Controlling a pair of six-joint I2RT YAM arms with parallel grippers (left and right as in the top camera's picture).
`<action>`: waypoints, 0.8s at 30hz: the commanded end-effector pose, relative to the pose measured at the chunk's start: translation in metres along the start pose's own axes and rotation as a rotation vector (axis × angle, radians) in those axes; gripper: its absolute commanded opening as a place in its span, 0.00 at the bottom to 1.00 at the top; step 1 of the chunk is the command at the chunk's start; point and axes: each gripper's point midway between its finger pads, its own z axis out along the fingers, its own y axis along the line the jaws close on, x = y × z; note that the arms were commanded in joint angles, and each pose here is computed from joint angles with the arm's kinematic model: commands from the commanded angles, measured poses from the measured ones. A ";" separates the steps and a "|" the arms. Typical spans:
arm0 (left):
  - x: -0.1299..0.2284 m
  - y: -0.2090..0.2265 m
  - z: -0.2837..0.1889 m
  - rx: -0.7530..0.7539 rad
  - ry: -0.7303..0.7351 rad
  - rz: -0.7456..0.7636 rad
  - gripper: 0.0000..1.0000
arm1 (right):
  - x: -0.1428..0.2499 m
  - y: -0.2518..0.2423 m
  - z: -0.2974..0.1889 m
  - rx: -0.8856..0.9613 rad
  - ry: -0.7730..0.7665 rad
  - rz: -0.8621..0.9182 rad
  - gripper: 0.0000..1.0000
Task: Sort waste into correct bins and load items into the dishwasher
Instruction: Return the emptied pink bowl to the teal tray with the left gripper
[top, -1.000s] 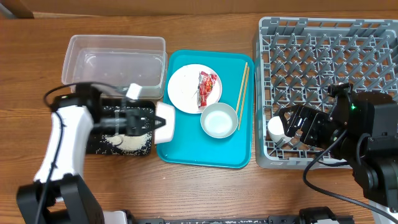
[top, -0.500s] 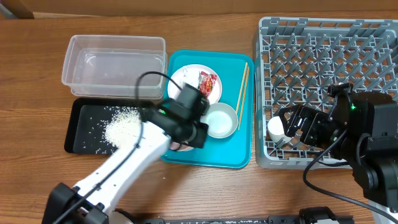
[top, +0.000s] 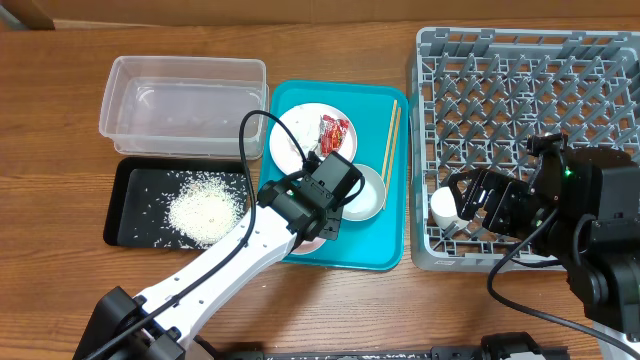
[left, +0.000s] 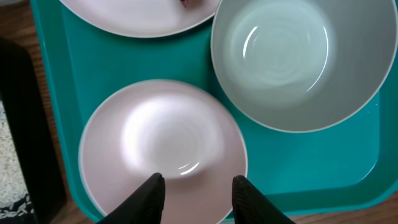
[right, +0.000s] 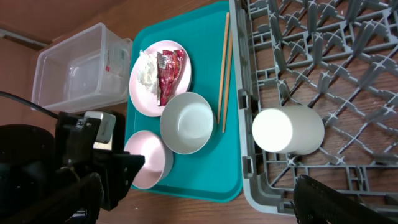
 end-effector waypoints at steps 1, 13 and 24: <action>-0.034 -0.001 -0.025 -0.011 -0.084 0.018 0.42 | -0.005 0.004 -0.006 -0.012 -0.027 -0.011 1.00; -0.128 0.020 -0.020 0.023 -0.266 0.001 0.55 | -0.004 0.003 -0.006 -0.010 -0.024 -0.009 1.00; -0.108 -0.001 0.091 0.069 -0.072 0.022 0.62 | -0.002 0.002 -0.006 -0.007 -0.017 -0.007 1.00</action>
